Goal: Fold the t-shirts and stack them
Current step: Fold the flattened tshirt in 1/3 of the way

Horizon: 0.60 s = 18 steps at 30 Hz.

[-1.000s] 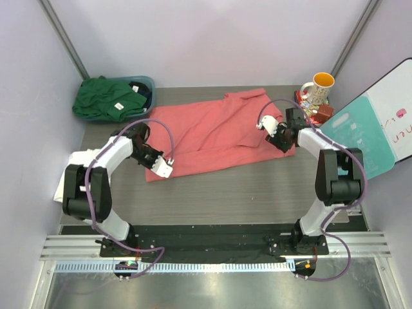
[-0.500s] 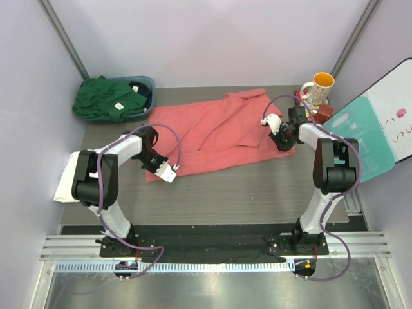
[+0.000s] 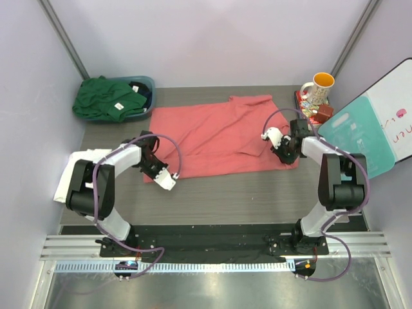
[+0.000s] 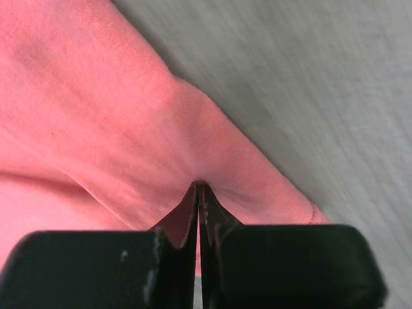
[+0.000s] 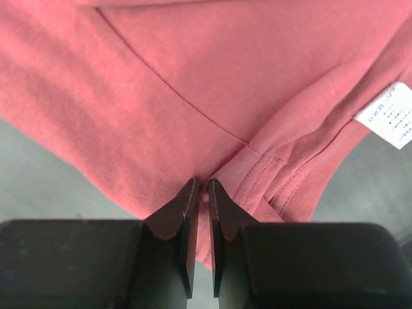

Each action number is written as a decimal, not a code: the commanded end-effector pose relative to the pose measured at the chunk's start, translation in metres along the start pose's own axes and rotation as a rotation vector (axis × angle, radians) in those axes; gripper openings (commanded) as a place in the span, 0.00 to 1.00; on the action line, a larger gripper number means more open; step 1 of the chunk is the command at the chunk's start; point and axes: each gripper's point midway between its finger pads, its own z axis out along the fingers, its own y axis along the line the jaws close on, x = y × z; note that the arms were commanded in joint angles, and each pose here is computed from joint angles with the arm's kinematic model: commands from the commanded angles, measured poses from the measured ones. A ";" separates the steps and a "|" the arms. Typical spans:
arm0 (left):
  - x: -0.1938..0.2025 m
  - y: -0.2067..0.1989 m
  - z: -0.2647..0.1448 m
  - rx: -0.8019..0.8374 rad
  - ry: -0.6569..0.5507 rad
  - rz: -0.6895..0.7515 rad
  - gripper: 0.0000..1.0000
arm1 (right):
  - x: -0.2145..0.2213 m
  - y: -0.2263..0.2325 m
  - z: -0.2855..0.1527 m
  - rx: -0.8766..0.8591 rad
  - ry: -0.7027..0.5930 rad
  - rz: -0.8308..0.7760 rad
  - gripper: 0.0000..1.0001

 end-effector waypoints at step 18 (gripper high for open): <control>-0.056 0.004 -0.079 -0.257 -0.105 -0.131 0.37 | 0.018 0.062 -0.075 -0.049 -0.001 -0.104 0.38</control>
